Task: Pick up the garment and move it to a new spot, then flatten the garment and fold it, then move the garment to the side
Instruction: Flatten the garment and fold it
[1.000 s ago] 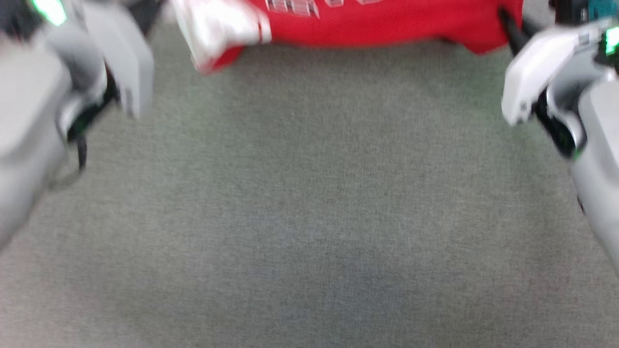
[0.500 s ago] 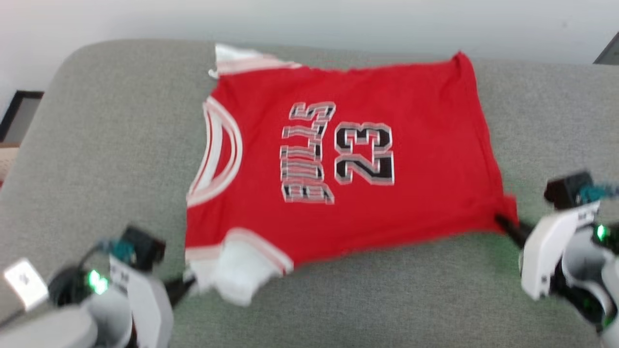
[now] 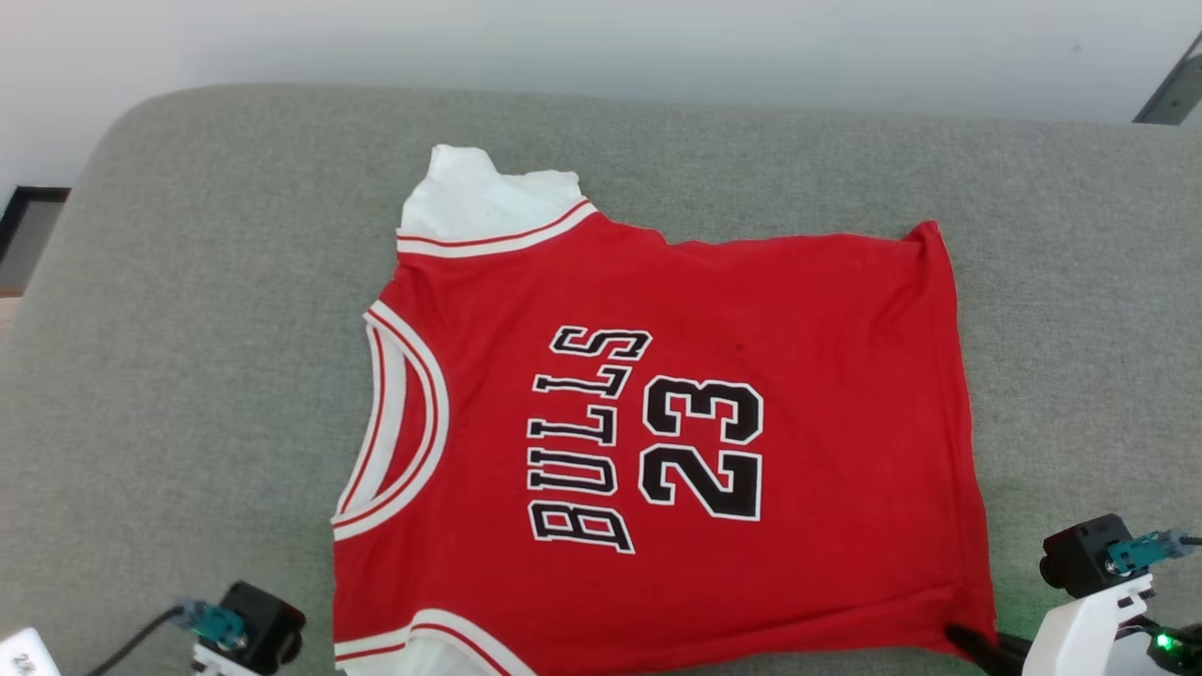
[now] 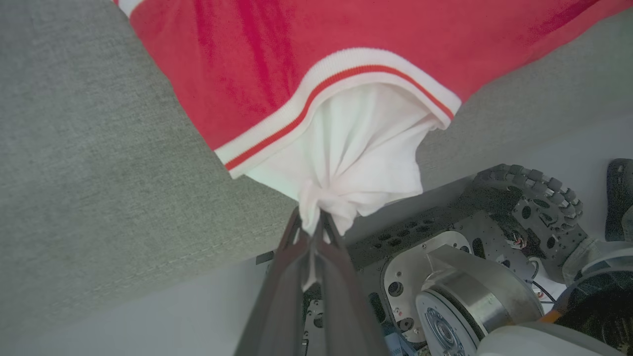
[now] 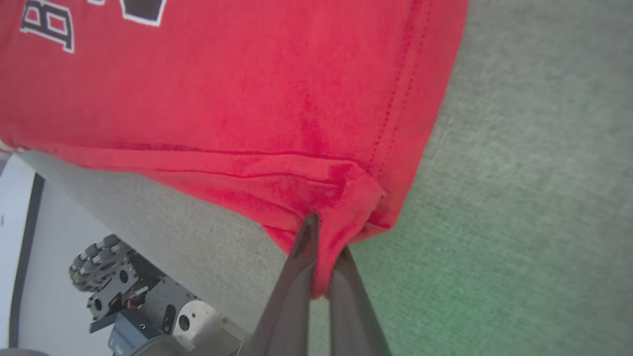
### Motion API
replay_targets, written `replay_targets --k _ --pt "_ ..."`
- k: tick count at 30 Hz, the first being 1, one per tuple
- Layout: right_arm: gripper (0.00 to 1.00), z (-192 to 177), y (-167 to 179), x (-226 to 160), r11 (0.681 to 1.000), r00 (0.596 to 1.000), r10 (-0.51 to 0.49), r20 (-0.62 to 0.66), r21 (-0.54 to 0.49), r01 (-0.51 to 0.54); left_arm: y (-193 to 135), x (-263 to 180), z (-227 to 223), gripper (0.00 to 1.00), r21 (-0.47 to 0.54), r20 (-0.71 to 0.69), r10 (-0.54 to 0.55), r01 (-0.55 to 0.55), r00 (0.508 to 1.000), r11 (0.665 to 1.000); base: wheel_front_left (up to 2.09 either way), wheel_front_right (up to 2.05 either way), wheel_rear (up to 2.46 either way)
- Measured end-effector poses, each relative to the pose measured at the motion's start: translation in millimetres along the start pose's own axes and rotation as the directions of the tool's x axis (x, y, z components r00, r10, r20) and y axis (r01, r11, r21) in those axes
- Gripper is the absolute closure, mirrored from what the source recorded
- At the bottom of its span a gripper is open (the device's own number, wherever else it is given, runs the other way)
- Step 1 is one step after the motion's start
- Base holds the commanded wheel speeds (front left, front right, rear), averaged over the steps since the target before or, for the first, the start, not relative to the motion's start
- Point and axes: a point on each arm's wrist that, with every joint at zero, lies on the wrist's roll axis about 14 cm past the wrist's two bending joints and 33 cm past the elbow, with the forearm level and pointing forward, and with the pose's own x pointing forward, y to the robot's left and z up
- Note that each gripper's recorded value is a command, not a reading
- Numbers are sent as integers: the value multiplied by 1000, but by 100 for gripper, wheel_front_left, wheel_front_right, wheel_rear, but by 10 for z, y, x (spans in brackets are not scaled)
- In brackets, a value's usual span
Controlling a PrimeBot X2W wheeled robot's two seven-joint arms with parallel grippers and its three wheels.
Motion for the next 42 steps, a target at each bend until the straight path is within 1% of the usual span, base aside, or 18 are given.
replay_targets --k 2,4,8,11,15,17,21,24,28,33,36,37,38,39,41,42 --pt "100 53 1 -39 1000 1000 -10 22 -1 10 25 -6 67 100 14 14 8 -8 1000 1000 0 0 0" --pt "100 181 -13 -82 1000 997 -22 71 -3 23 81 -23 200 100 48 44 25 -27 999 998 0 0 0" --pt "100 471 -22 -144 999 987 -38 154 -27 43 242 -108 658 100 151 152 71 -94 986 984 0 0 0" --pt "100 752 -65 -182 995 973 -58 222 -60 73 345 -196 1094 100 253 255 97 -163 962 954 0 0 0" --pt "100 1036 -112 -142 992 960 -71 269 -84 97 433 -252 1636 100 351 363 96 -231 927 907 0 0 0" --pt "100 1137 -155 -85 990 958 -83 275 -92 112 450 -207 1831 100 386 385 82 -241 919 891 0 0 0" --pt "100 1238 -243 77 986 961 -102 256 -101 132 488 27 2032 100 421 366 61 -224 928 879 0 0 0" --pt "100 1268 -282 219 987 966 -107 235 -94 132 542 270 2056 100 423 315 60 -197 947 884 0 0 0" --pt "100 1230 -336 383 987 974 -117 194 -82 135 586 589 1968 100 420 231 54 -150 971 895 0 0 0" --pt "100 1178 -365 525 987 981 -120 152 -83 134 666 877 1773 100 366 131 71 -115 989 923 0 0 0" --pt "100 1186 -345 574 989 984 -112 141 -82 124 731 966 1644 100 306 65 93 -108 994 946 0 0 0" --pt "100 1191 -338 582 989 984 -110 139 -85 122 742 982 1621 93 276 49 96 -106 994 955 0 0 0" --pt "100 1187 -341 588 989 985 -110 133 -86 122 754 993 1593 84 248 29 100 -104 995 963 0 0 0" --pt "100 1190 -339 589 989 986 -109 129 -88 121 759 999 1564 78 234 9 104 -103 995 967 0 0 0" --pt "100 1205 -354 581 988 985 -115 128 -89 127 745 995 1581 60 198 7 99 -99 995 975 0 0 0" --pt "90 1216 -352 576 988 985 -115 130 -90 127 743 986 1590 42 178 9 97 -97 995 979 0 0 0"
